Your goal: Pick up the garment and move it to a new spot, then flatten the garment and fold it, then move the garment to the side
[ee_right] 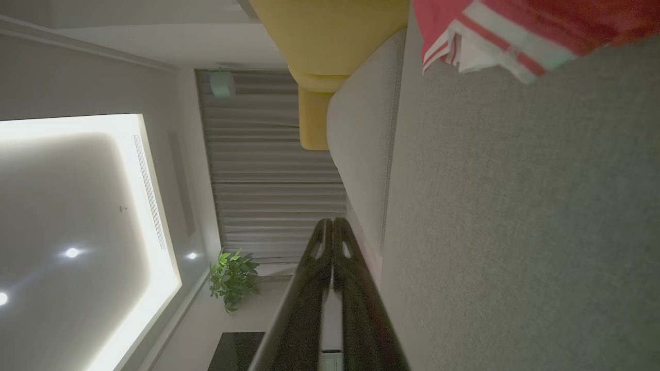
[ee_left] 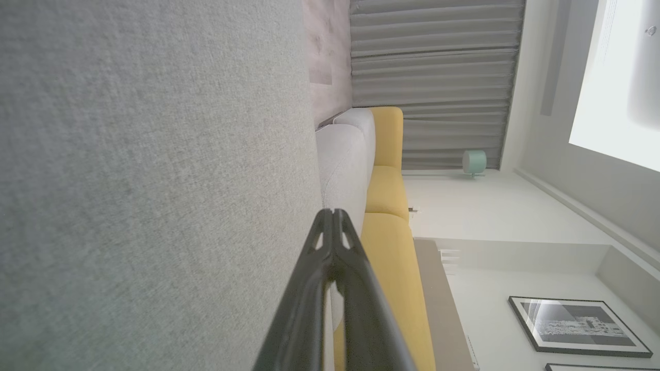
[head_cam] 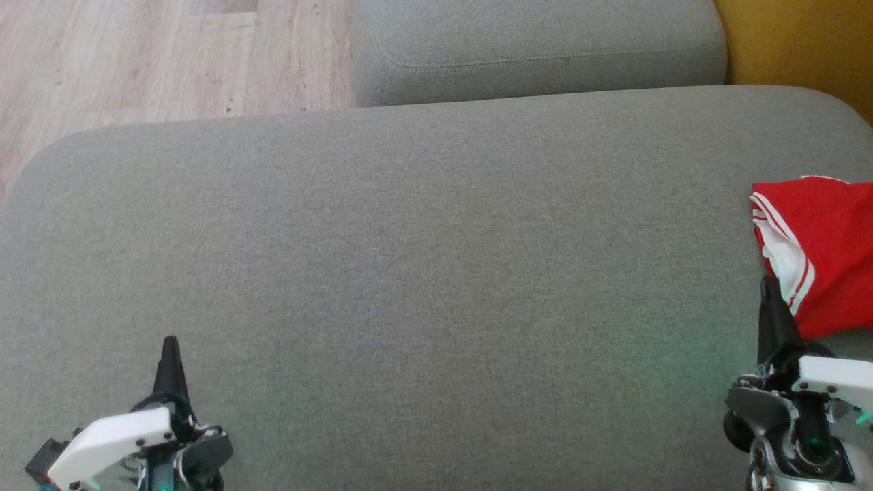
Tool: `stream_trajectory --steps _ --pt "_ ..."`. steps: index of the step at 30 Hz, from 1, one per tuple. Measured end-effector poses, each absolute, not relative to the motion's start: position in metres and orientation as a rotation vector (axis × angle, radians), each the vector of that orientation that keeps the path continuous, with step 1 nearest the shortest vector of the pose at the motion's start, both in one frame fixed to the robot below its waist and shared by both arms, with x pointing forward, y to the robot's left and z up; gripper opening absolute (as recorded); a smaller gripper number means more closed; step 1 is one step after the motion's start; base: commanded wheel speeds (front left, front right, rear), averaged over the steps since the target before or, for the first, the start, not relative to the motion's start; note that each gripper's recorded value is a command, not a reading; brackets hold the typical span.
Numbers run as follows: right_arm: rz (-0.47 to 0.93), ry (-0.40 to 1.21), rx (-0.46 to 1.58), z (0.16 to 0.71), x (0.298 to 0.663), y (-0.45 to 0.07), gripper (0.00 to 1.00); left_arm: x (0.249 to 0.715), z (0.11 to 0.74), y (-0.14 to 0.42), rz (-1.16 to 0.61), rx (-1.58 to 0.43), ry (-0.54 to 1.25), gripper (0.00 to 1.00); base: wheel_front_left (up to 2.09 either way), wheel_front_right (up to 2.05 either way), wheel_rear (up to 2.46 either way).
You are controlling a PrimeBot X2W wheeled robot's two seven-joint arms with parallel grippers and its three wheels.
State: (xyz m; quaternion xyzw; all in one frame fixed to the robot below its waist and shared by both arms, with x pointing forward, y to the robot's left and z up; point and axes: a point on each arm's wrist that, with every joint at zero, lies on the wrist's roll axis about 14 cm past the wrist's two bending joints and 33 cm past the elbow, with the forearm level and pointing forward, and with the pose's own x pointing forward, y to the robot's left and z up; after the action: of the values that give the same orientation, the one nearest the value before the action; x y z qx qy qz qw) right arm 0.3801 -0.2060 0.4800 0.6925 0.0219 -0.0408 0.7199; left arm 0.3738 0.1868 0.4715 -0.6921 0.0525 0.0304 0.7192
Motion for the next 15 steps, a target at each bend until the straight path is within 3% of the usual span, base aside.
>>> stream_trajectory --steps 15 --pt "-0.077 0.031 1.575 0.4855 0.3808 -0.2071 0.0 0.374 0.4746 0.1878 0.058 -1.57 0.102 0.0 0.0 0.0 0.0"
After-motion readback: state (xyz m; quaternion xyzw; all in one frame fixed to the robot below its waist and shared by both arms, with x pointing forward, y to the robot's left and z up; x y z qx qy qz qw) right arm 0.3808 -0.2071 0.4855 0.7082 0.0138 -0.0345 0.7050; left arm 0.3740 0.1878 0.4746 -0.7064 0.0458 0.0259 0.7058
